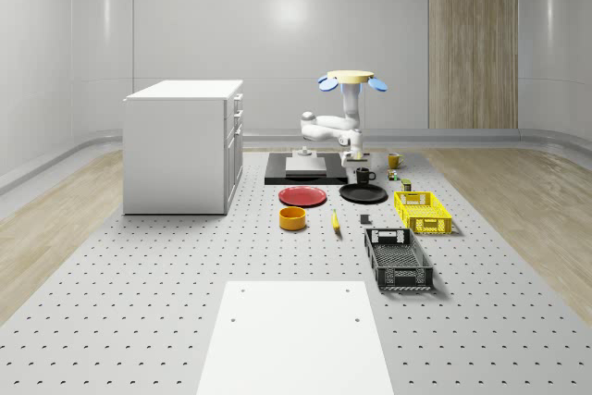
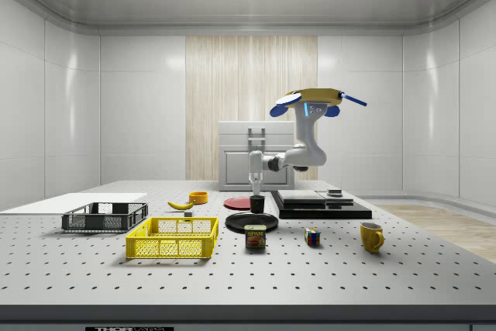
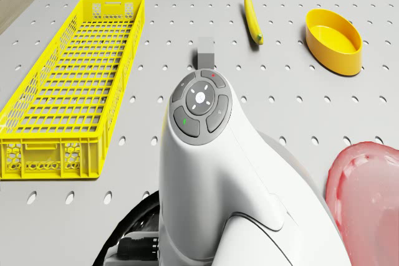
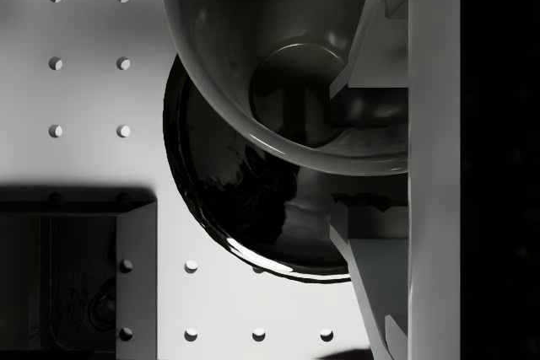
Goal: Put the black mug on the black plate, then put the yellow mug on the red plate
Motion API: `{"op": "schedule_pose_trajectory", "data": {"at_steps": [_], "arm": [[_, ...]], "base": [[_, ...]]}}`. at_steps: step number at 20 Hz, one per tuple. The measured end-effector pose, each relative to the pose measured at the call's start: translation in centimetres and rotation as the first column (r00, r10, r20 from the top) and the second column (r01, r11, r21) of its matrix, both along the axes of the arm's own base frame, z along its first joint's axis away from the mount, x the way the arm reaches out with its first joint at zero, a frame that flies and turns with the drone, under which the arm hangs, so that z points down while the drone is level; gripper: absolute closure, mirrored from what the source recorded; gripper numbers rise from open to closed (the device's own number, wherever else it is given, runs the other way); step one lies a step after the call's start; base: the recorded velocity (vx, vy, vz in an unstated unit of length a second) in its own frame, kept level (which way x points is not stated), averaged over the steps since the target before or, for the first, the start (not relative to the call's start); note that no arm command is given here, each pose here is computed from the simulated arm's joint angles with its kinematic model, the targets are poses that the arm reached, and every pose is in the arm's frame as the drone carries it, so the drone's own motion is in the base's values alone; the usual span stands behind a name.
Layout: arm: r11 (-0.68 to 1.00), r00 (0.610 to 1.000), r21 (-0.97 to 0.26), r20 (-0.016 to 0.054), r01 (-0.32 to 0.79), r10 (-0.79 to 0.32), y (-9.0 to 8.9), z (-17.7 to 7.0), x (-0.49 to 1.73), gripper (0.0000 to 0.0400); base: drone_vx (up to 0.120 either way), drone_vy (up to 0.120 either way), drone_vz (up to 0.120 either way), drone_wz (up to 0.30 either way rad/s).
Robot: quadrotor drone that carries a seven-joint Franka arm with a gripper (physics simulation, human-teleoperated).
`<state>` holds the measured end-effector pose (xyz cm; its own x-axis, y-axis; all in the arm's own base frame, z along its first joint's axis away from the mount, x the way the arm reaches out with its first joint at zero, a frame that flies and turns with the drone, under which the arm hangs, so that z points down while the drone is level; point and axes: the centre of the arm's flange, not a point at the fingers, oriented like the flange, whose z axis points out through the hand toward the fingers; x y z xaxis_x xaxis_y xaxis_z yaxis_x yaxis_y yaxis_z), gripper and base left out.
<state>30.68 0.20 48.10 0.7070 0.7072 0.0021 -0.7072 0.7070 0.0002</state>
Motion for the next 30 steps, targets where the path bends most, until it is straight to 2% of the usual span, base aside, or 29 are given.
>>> {"op": "schedule_pose_trajectory", "data": {"at_steps": [15, 18, 21, 25, 30], "arm": [[1.0, 1.0, 0.0, 0.0002, 0.0, 0.0, 0.0, 5.5, 0.0, 0.029], [1.0, 1.0, 0.0, 0.0002, 0.0, 0.0, 0.0, 6.2, 0.0, 0.0149], [1.0, 1.0, 0.0, 0.0002, 0.0, 0.0, 0.0, 6.0, 0.0, 0.007], [1.0, 1.0, 0.0, 0.0002, 0.0, 0.0, 0.0, 4.7, 0.0, 0.0026], [1.0, 1.0, 0.0, 0.0001, 0.0, 0.0, 0.0, 2.5, 0.0, 0.0007]], "base": [[0.0, 0.0, 0.0, 0.0], [0.0, 0.0, 0.0, 0.0], [0.0, 0.0, 0.0, 0.0], [0.0, 0.0, 0.0, 0.0], [0.0, 0.0, 0.0, 0.0]]}}
